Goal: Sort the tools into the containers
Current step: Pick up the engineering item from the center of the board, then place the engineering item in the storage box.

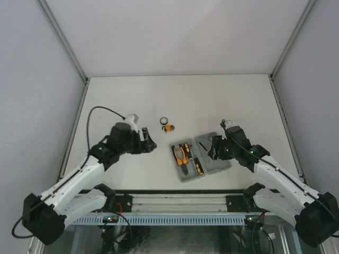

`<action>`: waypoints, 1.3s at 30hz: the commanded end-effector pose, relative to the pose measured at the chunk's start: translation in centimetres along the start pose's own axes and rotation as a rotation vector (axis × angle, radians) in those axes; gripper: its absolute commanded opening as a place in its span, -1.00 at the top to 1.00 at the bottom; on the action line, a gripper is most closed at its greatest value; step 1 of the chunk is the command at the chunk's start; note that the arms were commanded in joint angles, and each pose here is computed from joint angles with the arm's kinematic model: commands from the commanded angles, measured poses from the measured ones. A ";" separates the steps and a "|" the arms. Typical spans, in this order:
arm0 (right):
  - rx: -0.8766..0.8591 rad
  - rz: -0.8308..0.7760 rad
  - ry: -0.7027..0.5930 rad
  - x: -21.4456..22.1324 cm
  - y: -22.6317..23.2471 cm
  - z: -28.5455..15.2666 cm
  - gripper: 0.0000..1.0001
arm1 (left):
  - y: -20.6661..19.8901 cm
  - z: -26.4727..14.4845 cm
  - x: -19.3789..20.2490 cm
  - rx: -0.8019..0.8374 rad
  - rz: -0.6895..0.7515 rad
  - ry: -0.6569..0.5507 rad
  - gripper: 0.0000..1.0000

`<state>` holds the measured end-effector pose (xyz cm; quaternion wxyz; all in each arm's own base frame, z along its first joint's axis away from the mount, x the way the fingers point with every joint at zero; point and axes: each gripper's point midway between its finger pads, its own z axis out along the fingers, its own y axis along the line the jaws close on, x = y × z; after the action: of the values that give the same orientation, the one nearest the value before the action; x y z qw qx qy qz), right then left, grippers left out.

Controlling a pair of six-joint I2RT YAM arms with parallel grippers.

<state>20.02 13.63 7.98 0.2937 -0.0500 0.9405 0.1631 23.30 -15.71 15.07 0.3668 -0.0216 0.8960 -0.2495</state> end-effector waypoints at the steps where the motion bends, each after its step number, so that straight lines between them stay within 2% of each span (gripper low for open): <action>1: -0.062 0.030 -0.078 -2.0 1.2 -0.4 0.51 | -3.8 3.1 3.1 0.084 -0.082 0.043 -0.63; 6: -0.085 0.032 -0.083 -2.1 1.6 -0.5 0.52 | -7.5 5.6 5.5 0.180 -0.108 0.092 -0.54; 10: -0.098 0.033 -0.080 -2.1 1.8 -0.6 0.52 | -8.8 6.7 6.8 0.223 -0.133 0.124 -0.35; 23: -0.113 0.037 -0.078 -2.0 2.0 -0.5 0.55 | -8.7 8.7 11.1 0.213 -0.161 0.213 0.24; 30: -0.116 0.039 -0.079 -2.0 2.1 -0.6 0.56 | -7.8 9.7 13.0 0.178 -0.164 0.250 0.33; 39: -0.117 0.038 -0.073 -1.8 2.1 -0.6 0.56 | -7.6 10.8 13.5 0.168 -0.174 0.261 0.41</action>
<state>20.03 14.89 8.94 0.2971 -0.0491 0.9307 0.2076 19.29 -29.38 3.08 0.2191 -0.0329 0.9138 -0.3404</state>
